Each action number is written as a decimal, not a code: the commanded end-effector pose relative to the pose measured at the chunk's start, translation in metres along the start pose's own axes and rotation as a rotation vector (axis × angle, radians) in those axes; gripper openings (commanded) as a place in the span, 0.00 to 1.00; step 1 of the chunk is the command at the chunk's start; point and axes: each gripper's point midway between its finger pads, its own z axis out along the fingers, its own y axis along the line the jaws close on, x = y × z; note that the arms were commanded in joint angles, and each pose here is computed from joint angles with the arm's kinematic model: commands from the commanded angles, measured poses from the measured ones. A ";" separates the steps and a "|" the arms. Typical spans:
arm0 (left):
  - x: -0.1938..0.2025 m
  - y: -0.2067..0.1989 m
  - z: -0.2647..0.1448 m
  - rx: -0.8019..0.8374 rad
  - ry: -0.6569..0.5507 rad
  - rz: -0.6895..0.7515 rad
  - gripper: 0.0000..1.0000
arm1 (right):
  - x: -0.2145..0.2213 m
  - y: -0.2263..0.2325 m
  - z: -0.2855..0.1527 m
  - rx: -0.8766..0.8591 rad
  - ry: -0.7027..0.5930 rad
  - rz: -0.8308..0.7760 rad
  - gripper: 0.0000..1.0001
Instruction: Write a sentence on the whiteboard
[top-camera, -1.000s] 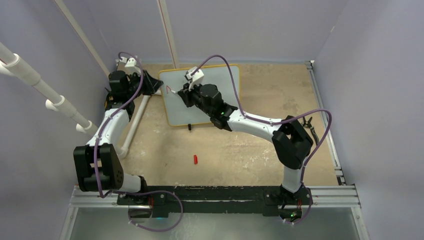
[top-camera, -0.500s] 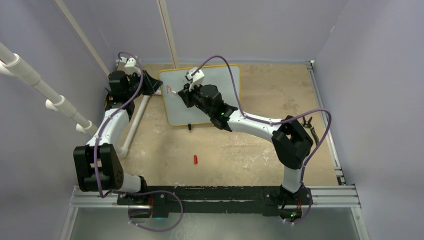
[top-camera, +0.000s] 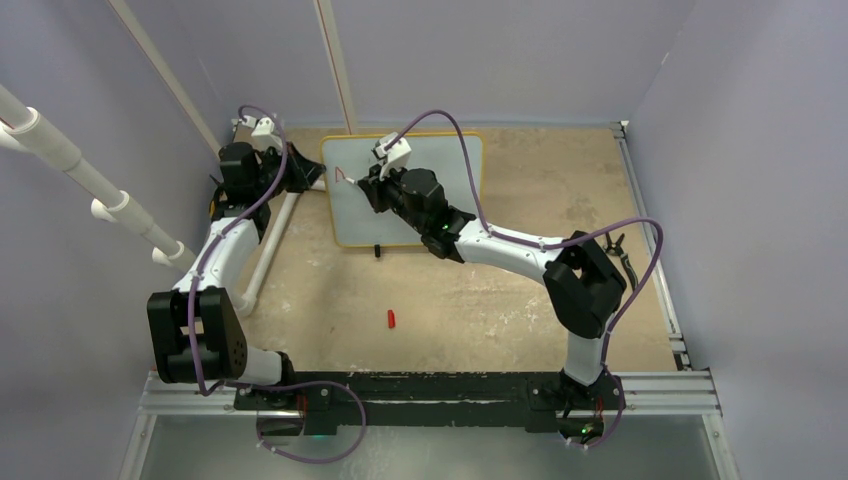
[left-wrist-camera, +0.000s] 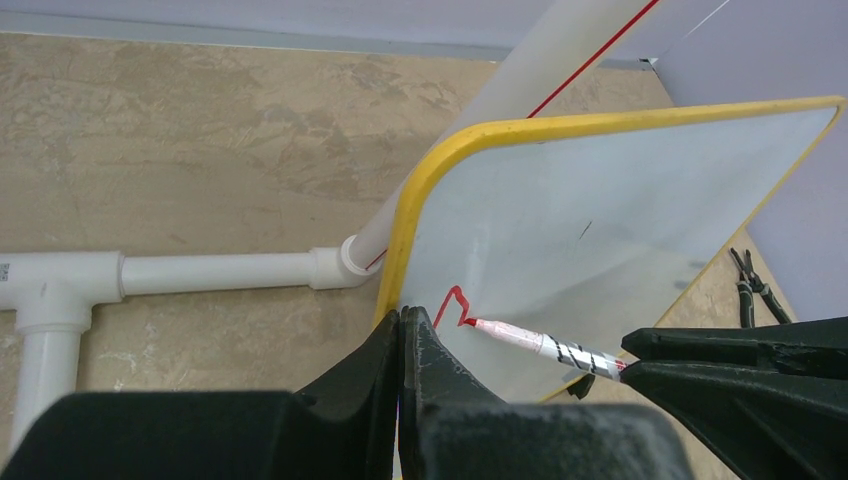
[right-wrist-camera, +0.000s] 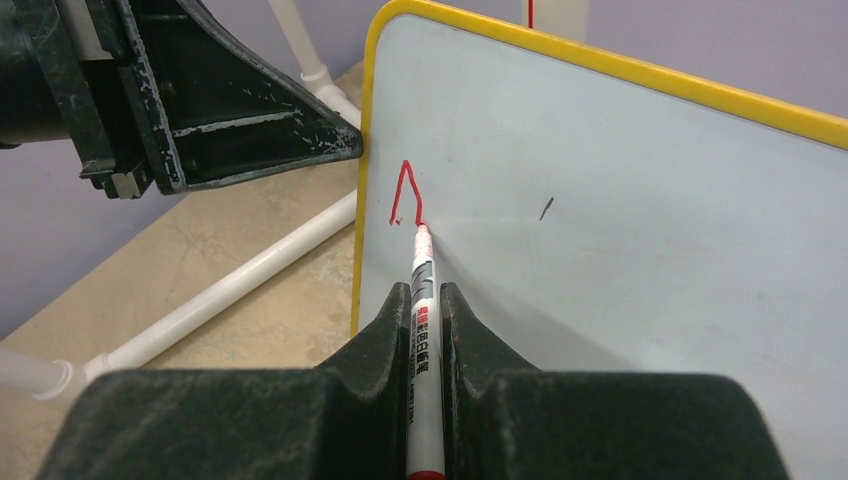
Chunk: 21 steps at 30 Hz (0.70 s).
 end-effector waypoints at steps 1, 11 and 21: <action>-0.006 -0.006 -0.001 0.027 -0.017 0.026 0.00 | -0.062 -0.002 -0.003 0.021 -0.147 0.013 0.00; -0.004 -0.005 0.000 0.029 -0.014 0.021 0.00 | -0.071 -0.002 -0.001 0.026 -0.175 0.016 0.00; -0.004 -0.004 0.000 0.028 -0.013 0.019 0.00 | -0.079 -0.010 -0.002 0.074 -0.201 0.021 0.00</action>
